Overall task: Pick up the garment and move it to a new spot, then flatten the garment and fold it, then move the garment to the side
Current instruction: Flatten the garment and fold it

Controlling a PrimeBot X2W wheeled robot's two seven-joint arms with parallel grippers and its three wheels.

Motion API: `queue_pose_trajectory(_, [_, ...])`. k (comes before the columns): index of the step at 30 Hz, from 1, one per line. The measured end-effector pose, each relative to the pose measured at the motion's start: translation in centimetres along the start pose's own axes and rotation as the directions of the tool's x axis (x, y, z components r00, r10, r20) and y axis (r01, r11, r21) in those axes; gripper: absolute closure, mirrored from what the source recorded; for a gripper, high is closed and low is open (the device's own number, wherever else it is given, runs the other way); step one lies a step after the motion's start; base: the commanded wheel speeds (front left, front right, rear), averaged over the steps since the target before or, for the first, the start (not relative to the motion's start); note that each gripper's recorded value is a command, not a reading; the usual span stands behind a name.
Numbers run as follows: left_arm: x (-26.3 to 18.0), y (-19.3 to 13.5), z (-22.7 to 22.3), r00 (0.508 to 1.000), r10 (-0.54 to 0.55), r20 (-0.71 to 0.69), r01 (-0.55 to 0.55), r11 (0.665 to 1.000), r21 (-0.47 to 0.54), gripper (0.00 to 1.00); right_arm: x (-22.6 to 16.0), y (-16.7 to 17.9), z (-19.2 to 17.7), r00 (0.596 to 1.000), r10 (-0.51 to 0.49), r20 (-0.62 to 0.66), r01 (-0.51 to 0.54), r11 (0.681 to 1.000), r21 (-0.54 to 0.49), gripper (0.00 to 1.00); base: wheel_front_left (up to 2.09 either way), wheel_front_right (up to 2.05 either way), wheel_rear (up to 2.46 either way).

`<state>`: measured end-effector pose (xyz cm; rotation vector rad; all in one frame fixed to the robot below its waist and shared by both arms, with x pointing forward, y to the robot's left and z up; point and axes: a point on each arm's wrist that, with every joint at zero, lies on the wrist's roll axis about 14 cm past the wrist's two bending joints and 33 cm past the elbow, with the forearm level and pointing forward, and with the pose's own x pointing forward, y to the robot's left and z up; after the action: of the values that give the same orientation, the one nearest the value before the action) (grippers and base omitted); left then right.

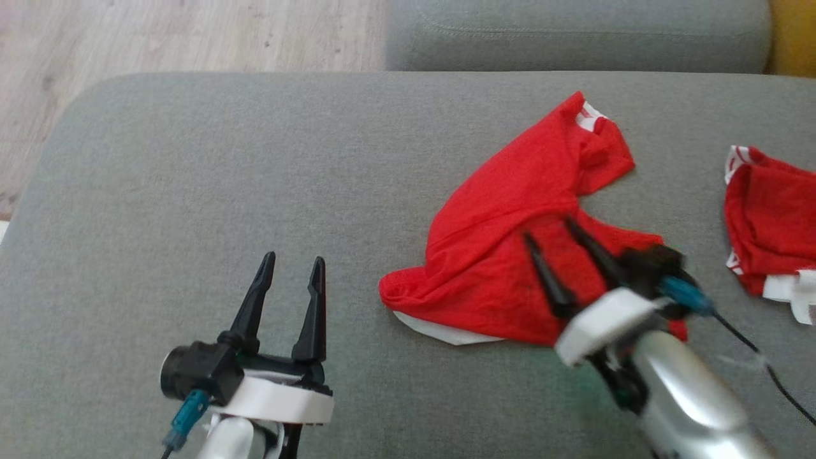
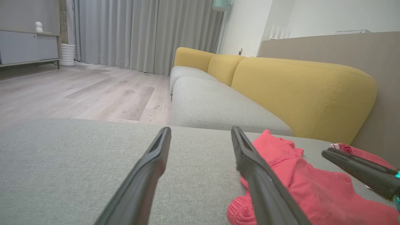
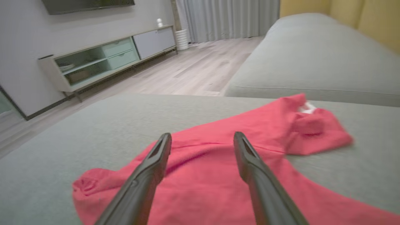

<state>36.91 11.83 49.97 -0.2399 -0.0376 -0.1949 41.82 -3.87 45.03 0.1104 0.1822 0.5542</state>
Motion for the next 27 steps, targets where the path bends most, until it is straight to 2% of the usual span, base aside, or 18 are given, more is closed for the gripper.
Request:
queue_pose_trajectory(3, [-0.3,-0.3,-0.4,1.0,-0.006,-0.011,0.006,1.0,-0.005,0.0,-2.9,-3.5,-0.2,0.991,-0.13,0.024,0.131,0.991,-0.007,0.0,0.0,0.0,0.0])
queue_pose_trajectory(4, [-0.3,-0.3,-0.4,1.0,-0.006,-0.011,0.006,1.0,-0.005,0.0,-2.9,-3.5,-0.2,0.991,-0.13,0.024,0.131,0.991,-0.007,0.0,0.0,0.0,0.0])
queue_pose_trajectory(6, [-0.5,-0.5,-0.7,1.0,-0.014,-0.018,0.014,1.0,-0.009,0.0,-5.0,-5.3,-0.8,0.977,-0.212,0.027,0.213,0.977,-0.007,0.0,0.0,0.0,0.0])
queue_pose_trajectory(9, [-0.4,-0.9,-0.7,0.999,-0.029,-0.018,0.029,1.0,-0.01,0.0,-8.0,-6.1,-2.9,0.954,-0.298,-0.008,0.298,0.954,0.0,0.0,0.0,0.0,0.0])
queue_pose_trajectory(13, [-0.1,-1.5,-0.7,0.999,-0.049,-0.018,0.048,0.999,-0.01,0.0,-10.5,-5.4,-5.5,0.936,-0.345,-0.07,0.347,0.938,0.023,0.0,0.0,0.0,0.0])
queue_pose_trajectory(21, [0.1,-2.0,-1.0,0.997,-0.07,-0.028,0.07,0.997,-0.01,0.0,-10.6,-6.4,-5.0,0.919,-0.391,-0.05,0.393,0.918,0.044,0.0,0.0,0.0,0.0])
queue_pose_trajectory(27, [-0.1,-1.6,-1.5,0.997,-0.058,-0.042,0.058,0.998,-0.012,0.0,-10.1,-8.8,-5.4,0.889,-0.453,-0.073,0.458,0.885,0.085,0.0,0.0,0.0,0.0])
